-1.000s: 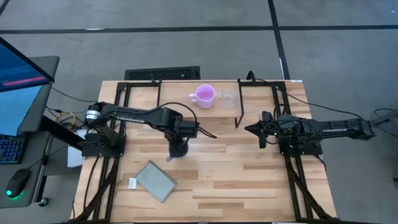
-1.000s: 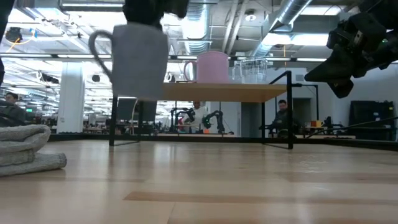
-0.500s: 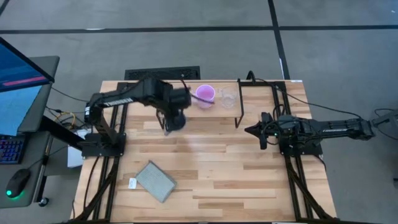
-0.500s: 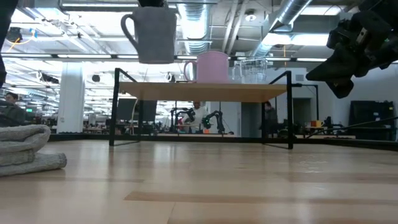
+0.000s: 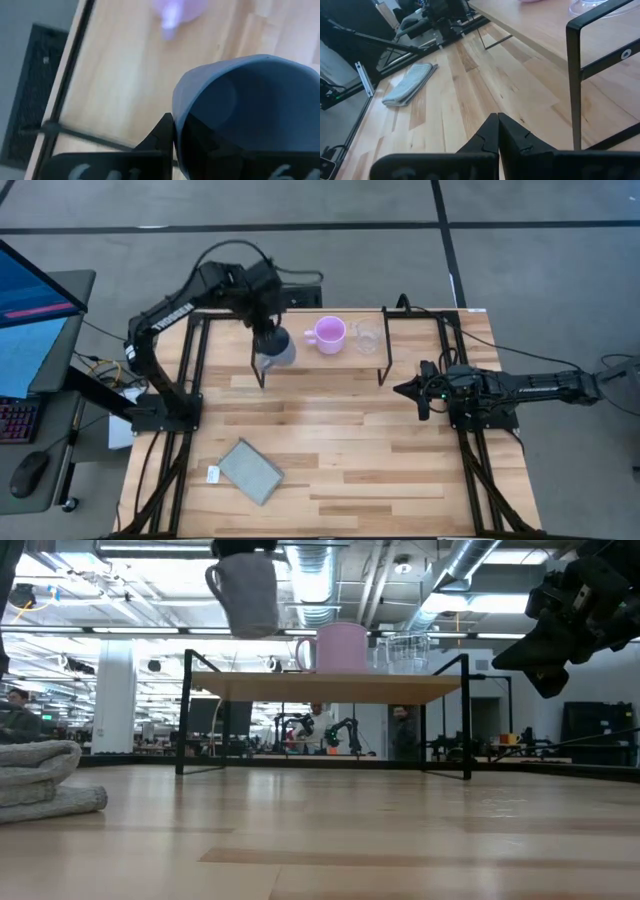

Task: Stack small to large cups/mugs on shelf
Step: Put the light blue mug on the shelf, then return to Home Position

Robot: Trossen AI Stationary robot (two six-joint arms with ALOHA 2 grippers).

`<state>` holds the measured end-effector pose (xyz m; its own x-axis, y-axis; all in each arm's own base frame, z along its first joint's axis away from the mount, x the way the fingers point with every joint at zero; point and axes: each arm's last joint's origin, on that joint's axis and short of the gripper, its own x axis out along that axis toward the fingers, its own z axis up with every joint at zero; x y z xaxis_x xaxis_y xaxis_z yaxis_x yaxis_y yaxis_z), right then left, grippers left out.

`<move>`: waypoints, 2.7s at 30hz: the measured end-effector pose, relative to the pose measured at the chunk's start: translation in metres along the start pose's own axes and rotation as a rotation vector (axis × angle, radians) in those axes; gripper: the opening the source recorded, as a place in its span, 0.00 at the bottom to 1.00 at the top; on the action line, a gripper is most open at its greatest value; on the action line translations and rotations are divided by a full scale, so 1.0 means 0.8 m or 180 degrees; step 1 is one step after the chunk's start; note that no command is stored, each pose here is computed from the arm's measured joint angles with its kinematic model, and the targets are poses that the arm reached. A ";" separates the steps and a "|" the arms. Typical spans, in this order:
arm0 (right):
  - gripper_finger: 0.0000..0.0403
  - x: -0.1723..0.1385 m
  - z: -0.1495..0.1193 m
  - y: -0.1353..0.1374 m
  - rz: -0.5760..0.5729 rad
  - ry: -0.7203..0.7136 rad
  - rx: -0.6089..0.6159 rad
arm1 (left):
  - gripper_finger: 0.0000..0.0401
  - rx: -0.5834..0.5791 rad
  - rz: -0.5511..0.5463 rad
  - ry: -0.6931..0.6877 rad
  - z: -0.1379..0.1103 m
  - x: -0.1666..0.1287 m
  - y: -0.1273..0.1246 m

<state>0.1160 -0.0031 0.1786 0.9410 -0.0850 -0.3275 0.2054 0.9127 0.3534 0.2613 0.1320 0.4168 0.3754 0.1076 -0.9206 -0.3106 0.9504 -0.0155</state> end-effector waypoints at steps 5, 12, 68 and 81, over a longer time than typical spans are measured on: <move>0.05 0.000 0.000 0.000 -0.0001 -0.0002 0.0025 | 0.02 -0.0129 0.0079 -0.0012 -0.006 -0.001 0.037; 0.05 0.000 0.002 0.001 0.0020 -0.0049 0.0030 | 0.02 0.0017 0.0108 -0.0290 0.009 0.007 0.049; 0.05 0.000 0.003 0.001 0.0023 -0.0068 0.0094 | 0.24 0.0198 -0.0041 0.0522 0.033 0.077 0.075; 0.05 0.000 0.003 0.001 0.0021 -0.0067 0.0091 | 0.40 0.0131 -0.0043 0.0510 0.033 0.076 0.075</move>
<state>0.1167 -0.0033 0.1806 0.9478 -0.0876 -0.3066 0.2064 0.9014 0.3806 0.2884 0.2034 0.3698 0.2343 0.0501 -0.9709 -0.2694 0.9629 -0.0153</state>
